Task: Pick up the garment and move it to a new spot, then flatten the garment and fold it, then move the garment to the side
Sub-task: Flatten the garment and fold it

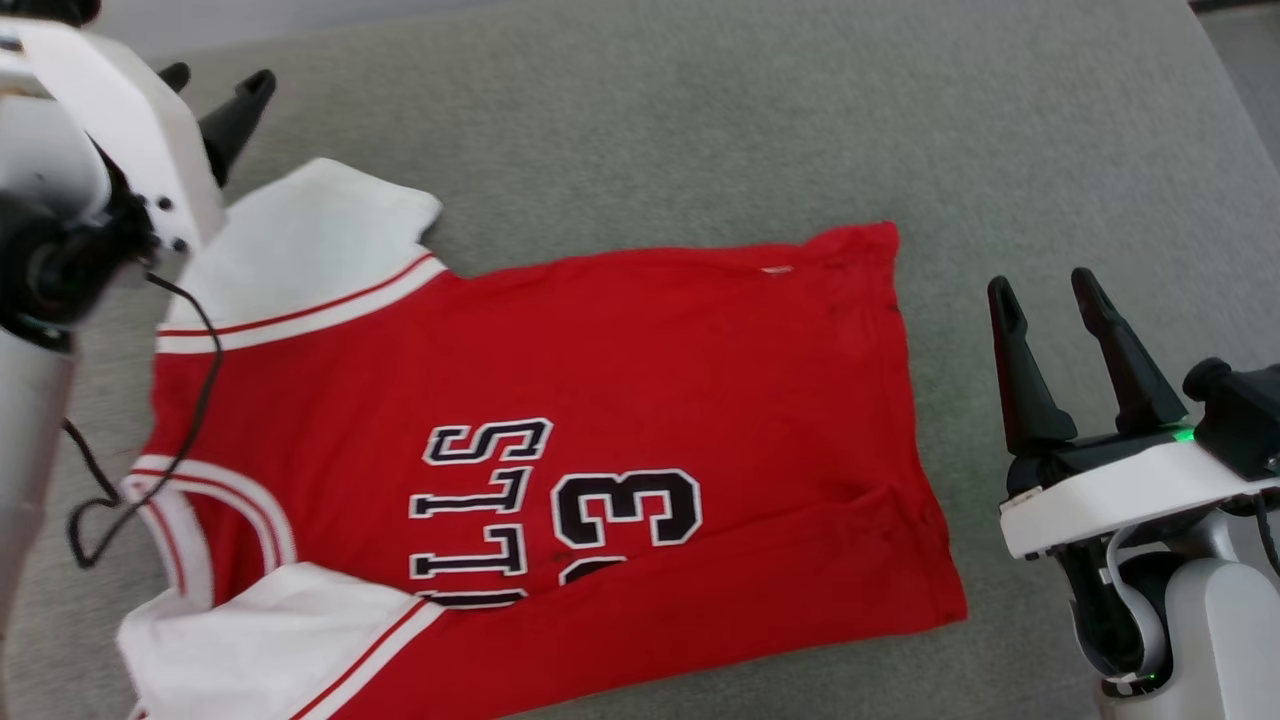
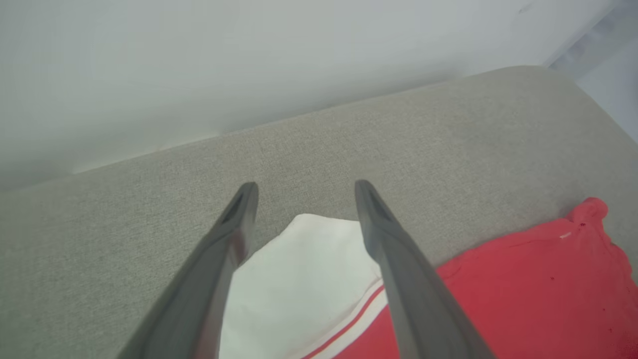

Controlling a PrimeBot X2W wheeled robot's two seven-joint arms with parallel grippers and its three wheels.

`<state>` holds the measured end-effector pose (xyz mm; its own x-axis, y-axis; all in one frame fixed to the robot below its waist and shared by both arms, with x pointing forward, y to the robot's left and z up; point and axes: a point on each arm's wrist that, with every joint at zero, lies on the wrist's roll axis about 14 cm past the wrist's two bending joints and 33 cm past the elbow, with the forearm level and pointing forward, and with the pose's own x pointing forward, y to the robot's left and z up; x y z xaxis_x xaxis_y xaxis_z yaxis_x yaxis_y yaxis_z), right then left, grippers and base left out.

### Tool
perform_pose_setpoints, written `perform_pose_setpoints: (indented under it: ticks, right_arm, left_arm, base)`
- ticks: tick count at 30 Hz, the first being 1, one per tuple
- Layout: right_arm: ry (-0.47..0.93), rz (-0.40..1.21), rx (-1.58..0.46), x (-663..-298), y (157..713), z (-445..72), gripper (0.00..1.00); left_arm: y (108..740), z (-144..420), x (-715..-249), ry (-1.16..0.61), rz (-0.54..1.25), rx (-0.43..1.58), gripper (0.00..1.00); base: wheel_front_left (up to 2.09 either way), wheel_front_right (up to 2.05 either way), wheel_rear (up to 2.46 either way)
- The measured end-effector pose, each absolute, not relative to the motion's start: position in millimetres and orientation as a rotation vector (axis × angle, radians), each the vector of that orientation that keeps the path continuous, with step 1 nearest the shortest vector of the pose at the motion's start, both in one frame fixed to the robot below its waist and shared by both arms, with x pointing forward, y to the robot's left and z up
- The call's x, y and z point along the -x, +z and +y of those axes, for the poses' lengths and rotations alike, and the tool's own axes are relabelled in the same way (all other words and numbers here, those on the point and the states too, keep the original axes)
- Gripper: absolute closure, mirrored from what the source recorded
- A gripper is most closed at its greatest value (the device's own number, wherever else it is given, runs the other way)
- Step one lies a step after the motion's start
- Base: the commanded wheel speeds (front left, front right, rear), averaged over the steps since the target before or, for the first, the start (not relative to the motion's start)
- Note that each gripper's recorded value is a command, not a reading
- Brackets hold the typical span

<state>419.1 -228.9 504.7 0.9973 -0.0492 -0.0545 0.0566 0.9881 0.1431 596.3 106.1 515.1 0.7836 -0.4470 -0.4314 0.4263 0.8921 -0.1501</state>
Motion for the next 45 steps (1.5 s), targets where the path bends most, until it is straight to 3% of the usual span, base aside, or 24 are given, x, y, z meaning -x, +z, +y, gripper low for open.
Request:
perform_pose_setpoints:
  ticks: [7,15,16,17,19,27,38,45]
  right_arm:
    - [-0.122,0.107,-0.124,-414.3,481.3,-248.5,0.0]
    - [-0.175,0.19,-0.127,-408.3,452.7,-262.4,0.0]
    - [-0.179,0.197,-0.129,-407.6,450.2,-263.1,0.0]
    - [-0.184,0.205,-0.131,-406.6,447.9,-264.4,0.0]
    - [-0.189,0.219,-0.143,-406.5,443.9,-265.3,0.0]
    - [-0.154,0.267,-0.249,-429.0,437.7,-258.2,0.0]
    - [-0.032,0.681,-0.289,-474.5,394.3,-250.5,0.0]
    - [0.059,0.846,-0.237,-507.7,380.8,-219.7,0.0]
  left_arm:
    - [438.2,105.1,-611.9,-0.504,0.87,-0.065,0.0]
    - [365.1,120.5,-607.9,-0.435,1.181,-0.073,0.0]
    - [360.0,119.8,-606.7,-0.429,1.205,-0.059,0.05]
    - [356.7,117.7,-605.7,-0.425,1.225,-0.031,0.4]
    - [354.5,116.4,-605.9,-0.414,1.237,0.018,1.0]
    - [362.0,113.1,-603.7,-0.416,1.113,0.094,1.0]
    - [415.3,119.5,-594.2,-0.457,0.867,0.038,1.0]
    - [448.5,131.1,-585.9,-0.472,0.73,0.021,1.0]
  base:
    - [0.0,0.0,0.0]
    - [0.0,0.0,0.0]
    - [0.0,0.0,0.0]
    - [0.0,0.0,0.0]
    - [0.0,0.0,0.0]
    - [0.0,0.0,0.0]
    - [0.0,0.0,0.0]
    - [0.0,0.0,0.0]
